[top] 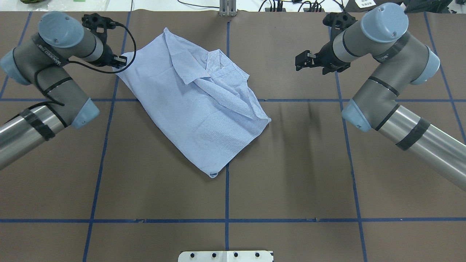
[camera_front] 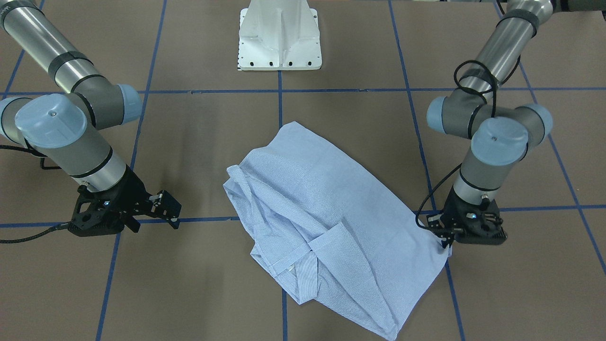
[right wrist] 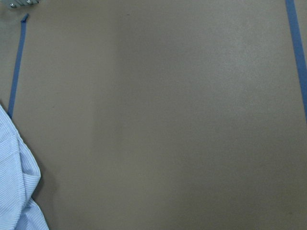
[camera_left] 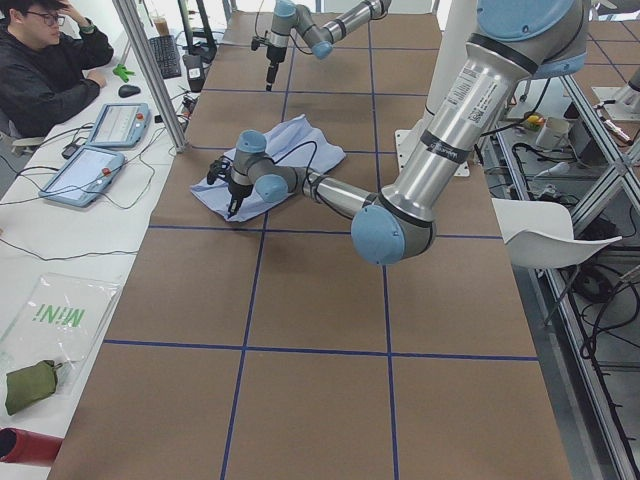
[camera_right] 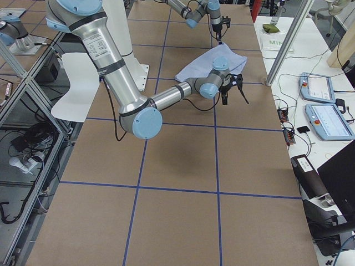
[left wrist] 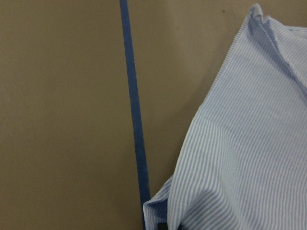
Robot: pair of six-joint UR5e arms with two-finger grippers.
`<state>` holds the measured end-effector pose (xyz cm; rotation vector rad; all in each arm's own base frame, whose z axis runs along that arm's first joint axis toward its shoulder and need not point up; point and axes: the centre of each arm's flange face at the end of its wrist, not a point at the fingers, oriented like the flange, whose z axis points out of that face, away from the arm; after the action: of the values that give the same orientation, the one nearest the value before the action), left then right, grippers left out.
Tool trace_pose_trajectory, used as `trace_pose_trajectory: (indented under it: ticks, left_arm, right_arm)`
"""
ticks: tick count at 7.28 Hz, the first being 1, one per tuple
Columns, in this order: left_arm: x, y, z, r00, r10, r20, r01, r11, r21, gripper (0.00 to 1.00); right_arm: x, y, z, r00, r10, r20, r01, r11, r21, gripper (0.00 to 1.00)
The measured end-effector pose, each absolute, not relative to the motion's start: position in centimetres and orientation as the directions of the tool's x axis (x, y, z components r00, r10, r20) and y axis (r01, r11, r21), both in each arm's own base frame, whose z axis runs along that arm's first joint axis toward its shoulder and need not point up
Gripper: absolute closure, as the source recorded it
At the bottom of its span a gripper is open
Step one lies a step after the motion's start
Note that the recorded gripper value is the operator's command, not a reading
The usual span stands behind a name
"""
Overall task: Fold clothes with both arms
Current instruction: 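Grasp the shirt's side edge with the left gripper and drag it farther away, then move the right gripper to the shirt's crumpled side edge and grasp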
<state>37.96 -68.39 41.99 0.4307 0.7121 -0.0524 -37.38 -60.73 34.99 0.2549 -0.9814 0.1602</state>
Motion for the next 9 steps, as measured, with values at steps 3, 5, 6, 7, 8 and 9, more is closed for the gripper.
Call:
trace_pose_trajectory:
  ticks: [3, 5, 6, 7, 8, 9]
  left_arm:
    - [37.7, -76.0, 38.6, 0.762, 0.077, -0.643, 0.257, 0.875, 0.41, 0.0]
    - [32.4, -77.3, 38.5, 0.758, 0.178, -0.627, 0.195, 0.856, 0.478, 0.0]
    - [29.2, -76.6, 39.8, 0.734, 0.232, -0.638, 0.154, 0.858, 0.49, 0.0]
    - [27.0, -75.3, 40.9, 0.713, 0.266, -0.649, 0.134, 0.857, 0.498, 0.0]
    - [26.0, -74.3, 41.3, 0.701, 0.279, -0.657, 0.131, 0.855, 0.502, 0.0]
    - [25.6, -73.8, 41.4, 0.695, 0.282, -0.661, 0.132, 0.854, 0.504, 0.0]
  right_arm:
    - [-37.4, -60.5, 34.3, 0.538, 0.017, 0.842, -0.251, 0.957, 0.142, 0.0]
    - [-37.8, -60.2, 32.9, 0.516, 0.044, 0.855, -0.27, 0.956, 0.113, 0.0]
    - [-38.5, -59.3, 31.6, 0.486, 0.087, 0.869, -0.29, 0.955, 0.066, 0.0]
    - [-39.9, -57.6, 29.9, 0.454, 0.146, 0.879, -0.308, 0.951, 0.001, 0.0]
    - [-42.3, -55.3, 28.0, 0.448, 0.207, 0.87, -0.329, 0.943, -0.055, 0.0]
    - [-45.5, -53.0, 25.5, 0.462, 0.259, 0.848, -0.356, 0.93, -0.091, 0.0]
